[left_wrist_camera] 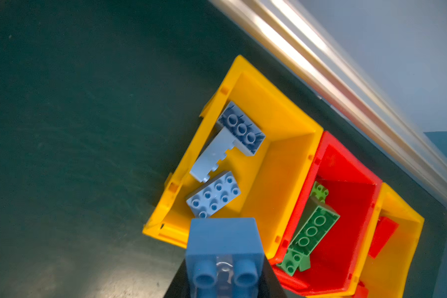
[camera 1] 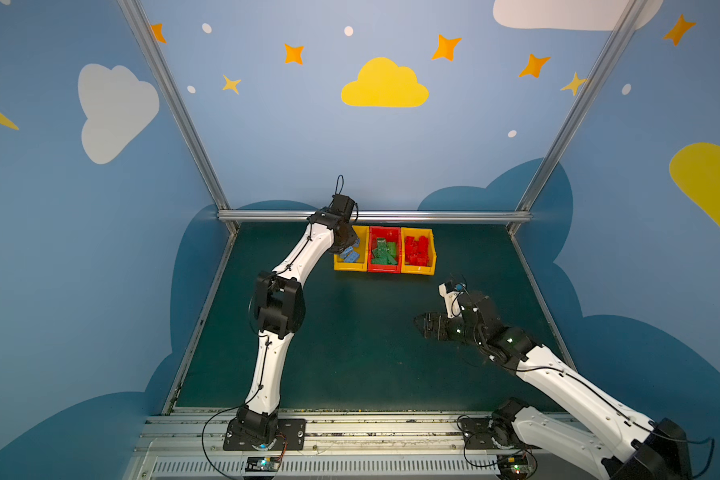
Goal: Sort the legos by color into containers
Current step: 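Carry the flat light blue brick with the left gripper into the yellow bin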
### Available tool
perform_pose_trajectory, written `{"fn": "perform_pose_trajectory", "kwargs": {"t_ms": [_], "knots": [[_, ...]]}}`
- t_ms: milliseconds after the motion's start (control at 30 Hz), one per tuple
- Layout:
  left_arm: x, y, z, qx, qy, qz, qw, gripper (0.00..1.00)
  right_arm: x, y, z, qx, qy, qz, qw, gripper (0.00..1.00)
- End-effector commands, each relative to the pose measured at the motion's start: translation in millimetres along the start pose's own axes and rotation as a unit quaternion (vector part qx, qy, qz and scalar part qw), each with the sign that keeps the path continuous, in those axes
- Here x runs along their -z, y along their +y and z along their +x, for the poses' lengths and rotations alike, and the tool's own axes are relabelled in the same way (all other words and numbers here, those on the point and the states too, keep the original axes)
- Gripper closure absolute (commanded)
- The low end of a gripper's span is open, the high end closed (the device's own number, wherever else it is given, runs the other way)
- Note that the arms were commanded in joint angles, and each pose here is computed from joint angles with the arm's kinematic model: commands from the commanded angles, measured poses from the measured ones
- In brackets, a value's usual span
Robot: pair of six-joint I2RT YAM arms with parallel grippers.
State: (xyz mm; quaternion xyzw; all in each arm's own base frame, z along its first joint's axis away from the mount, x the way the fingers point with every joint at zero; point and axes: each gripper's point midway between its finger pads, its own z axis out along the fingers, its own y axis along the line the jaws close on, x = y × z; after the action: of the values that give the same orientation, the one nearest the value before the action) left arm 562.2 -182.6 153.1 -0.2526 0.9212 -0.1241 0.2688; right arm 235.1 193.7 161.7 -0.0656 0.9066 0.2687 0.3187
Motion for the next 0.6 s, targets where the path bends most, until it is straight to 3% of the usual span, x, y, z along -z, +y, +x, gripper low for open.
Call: {"fn": "perform_pose_trajectory", "kwargs": {"t_ms": [0,167,367,500,567], "knots": [[-11,1,2,-0.029,0.013,-0.020,0.999,0.83,11,-5,-8,0.006,-0.012,0.019,1.000,0.07],[-37,-21,-1,-0.025,0.003,0.022,0.999,0.83,14,-16,-7,-0.003,-0.014,0.036,0.999,0.07],[-53,-24,-4,-0.023,-0.012,0.028,0.999,0.81,21,-21,-9,-0.009,-0.019,0.045,0.999,0.07],[-55,-29,-4,-0.026,-0.013,0.038,0.999,0.46,25,-21,-10,-0.013,-0.021,0.043,0.999,0.07],[-50,-33,-5,-0.027,-0.016,0.043,0.999,0.34,27,-19,-11,-0.015,-0.023,0.037,0.999,0.07]]}}
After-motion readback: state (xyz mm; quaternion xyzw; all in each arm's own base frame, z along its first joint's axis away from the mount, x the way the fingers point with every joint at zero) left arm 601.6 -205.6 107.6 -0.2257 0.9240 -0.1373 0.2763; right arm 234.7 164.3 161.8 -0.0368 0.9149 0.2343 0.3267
